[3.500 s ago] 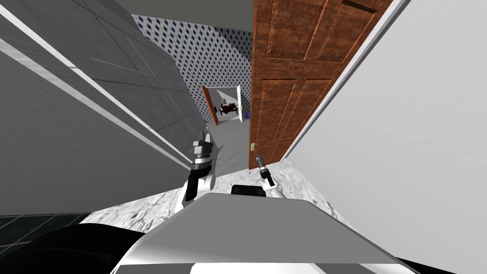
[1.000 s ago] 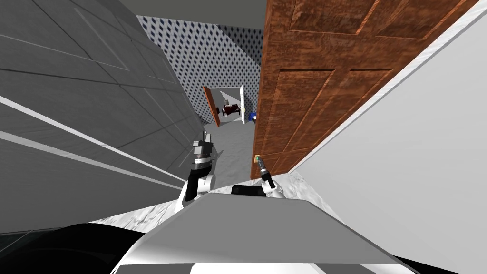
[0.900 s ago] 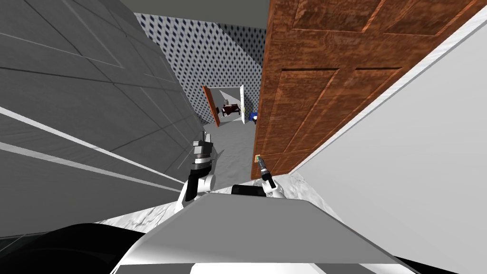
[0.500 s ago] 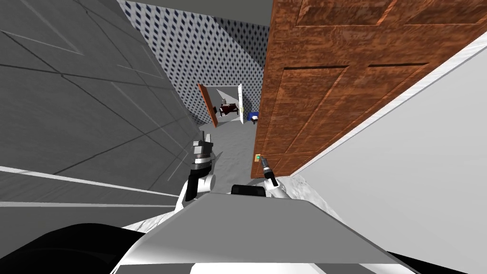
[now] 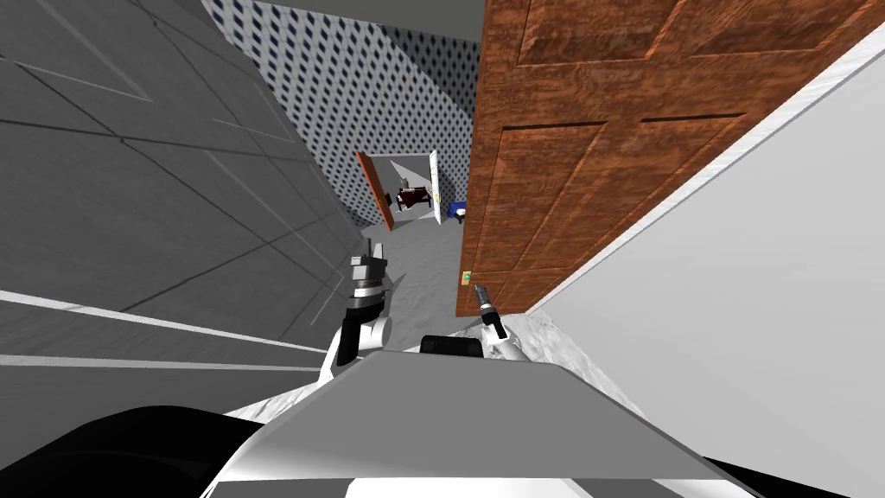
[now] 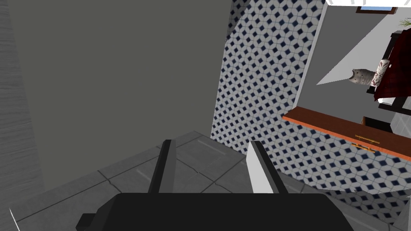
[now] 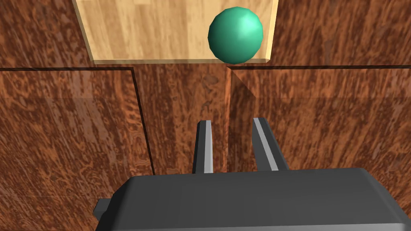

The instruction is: Push the door open

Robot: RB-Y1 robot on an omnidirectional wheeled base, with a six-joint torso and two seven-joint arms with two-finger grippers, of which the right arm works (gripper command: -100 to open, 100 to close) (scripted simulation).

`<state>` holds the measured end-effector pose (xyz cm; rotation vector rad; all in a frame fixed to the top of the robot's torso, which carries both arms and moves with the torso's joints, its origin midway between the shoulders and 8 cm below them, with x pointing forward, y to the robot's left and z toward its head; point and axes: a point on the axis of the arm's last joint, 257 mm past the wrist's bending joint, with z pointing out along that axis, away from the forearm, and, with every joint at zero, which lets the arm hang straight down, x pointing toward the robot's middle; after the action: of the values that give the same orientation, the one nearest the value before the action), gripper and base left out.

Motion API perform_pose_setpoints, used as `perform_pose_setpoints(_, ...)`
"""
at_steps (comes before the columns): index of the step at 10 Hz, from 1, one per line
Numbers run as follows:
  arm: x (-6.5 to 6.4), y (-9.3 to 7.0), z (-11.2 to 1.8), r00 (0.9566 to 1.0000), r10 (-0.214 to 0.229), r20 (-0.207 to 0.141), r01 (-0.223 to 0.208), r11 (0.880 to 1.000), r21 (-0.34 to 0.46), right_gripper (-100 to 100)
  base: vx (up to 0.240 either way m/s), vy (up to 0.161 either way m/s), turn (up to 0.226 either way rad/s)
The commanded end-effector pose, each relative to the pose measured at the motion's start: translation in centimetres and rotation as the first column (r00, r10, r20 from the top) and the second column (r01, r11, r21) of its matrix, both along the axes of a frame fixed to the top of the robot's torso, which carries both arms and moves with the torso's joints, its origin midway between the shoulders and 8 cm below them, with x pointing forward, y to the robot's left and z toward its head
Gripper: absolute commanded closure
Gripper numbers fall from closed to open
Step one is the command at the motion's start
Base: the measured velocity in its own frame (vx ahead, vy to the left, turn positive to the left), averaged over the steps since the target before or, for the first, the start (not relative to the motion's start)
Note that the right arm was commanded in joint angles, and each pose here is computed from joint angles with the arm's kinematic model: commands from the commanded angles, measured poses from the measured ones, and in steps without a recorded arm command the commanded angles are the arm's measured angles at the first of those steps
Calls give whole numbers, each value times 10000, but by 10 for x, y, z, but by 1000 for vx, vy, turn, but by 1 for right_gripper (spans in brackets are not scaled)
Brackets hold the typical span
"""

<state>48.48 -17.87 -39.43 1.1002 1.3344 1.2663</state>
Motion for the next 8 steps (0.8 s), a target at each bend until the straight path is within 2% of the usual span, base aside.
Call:
perform_pose_setpoints(1, 1, 2, 0, 10000, -8, -10, 8, 10000, 85, -100, -193, 33, -44)
perform_pose_setpoints(4, 1, 19, 2, 10000, 11, -33, -10, 9989, 469, -100, -227, 26, -47)
perform_pose_setpoints(5, 1, 16, 2, 10000, 3, -20, -2, 9993, 381, -100, -98, 3, -11)
perform_pose_setpoints(6, 1, 8, 2, 10000, -52, -8, 52, 9996, 266, -100, 55, 19, 24)
perform_pose_setpoints(8, 1, 4, 2, 10000, -93, 13, 92, 9998, 200, -100, 145, 39, 21)
